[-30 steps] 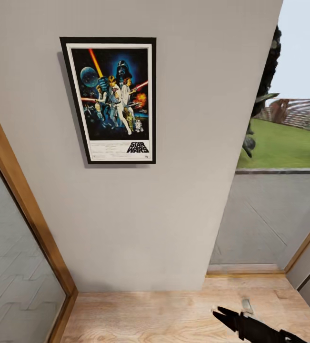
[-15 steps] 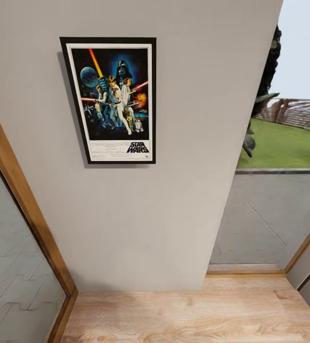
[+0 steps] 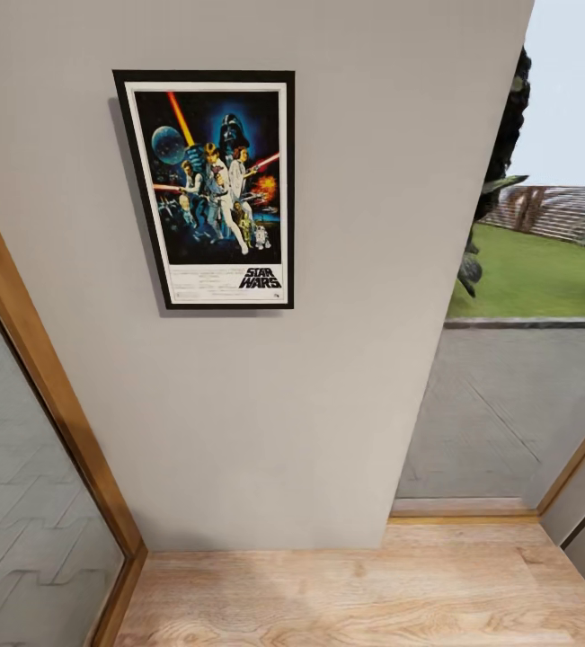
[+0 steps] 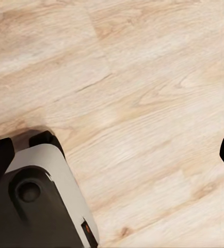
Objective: Pick up the poster from the kitchen countertop and hang it on one of the wall nails in the kitchen.
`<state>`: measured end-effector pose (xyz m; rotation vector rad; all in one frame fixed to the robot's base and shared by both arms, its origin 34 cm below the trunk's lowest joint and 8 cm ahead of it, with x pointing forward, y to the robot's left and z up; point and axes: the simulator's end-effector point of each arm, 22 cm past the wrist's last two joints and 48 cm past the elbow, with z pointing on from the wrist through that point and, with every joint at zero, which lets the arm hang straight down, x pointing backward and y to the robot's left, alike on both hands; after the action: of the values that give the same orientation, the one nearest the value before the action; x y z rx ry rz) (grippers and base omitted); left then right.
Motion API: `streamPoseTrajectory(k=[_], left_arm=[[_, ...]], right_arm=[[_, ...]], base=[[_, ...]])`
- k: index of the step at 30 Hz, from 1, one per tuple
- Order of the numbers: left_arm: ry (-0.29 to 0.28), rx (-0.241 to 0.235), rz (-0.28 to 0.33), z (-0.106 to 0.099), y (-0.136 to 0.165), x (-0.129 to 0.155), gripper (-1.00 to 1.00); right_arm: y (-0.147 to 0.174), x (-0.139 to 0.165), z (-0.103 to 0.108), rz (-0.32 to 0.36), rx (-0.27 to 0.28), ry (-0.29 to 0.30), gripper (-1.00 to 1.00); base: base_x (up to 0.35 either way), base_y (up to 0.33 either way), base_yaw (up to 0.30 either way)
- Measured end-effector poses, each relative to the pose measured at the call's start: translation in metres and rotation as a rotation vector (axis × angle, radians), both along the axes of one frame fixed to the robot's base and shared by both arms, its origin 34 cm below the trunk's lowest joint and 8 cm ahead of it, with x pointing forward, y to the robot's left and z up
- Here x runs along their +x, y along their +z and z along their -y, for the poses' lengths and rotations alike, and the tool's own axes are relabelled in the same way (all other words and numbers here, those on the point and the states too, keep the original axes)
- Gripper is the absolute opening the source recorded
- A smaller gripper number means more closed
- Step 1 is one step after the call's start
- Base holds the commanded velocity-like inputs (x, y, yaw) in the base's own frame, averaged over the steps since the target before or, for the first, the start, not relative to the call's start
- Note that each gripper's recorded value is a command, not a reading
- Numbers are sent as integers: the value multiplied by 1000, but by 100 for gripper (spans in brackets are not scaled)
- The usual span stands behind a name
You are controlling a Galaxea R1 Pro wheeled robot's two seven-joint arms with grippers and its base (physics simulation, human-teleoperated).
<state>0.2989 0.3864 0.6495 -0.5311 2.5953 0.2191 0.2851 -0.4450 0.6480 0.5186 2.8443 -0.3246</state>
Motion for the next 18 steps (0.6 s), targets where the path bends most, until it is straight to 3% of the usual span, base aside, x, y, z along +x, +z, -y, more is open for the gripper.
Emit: streamPoseTrajectory(k=[7, 18], left_arm=[[1, 3, -1, -1, 0, 0, 100], [2, 6, -1, -2, 0, -1, 100]], right_arm=[[-5, 0, -20, 0, 26, 3, 100], [-5, 1, -23, 0, 30, 2, 100]], base=[[0, 0, 0], [0, 0, 0]])
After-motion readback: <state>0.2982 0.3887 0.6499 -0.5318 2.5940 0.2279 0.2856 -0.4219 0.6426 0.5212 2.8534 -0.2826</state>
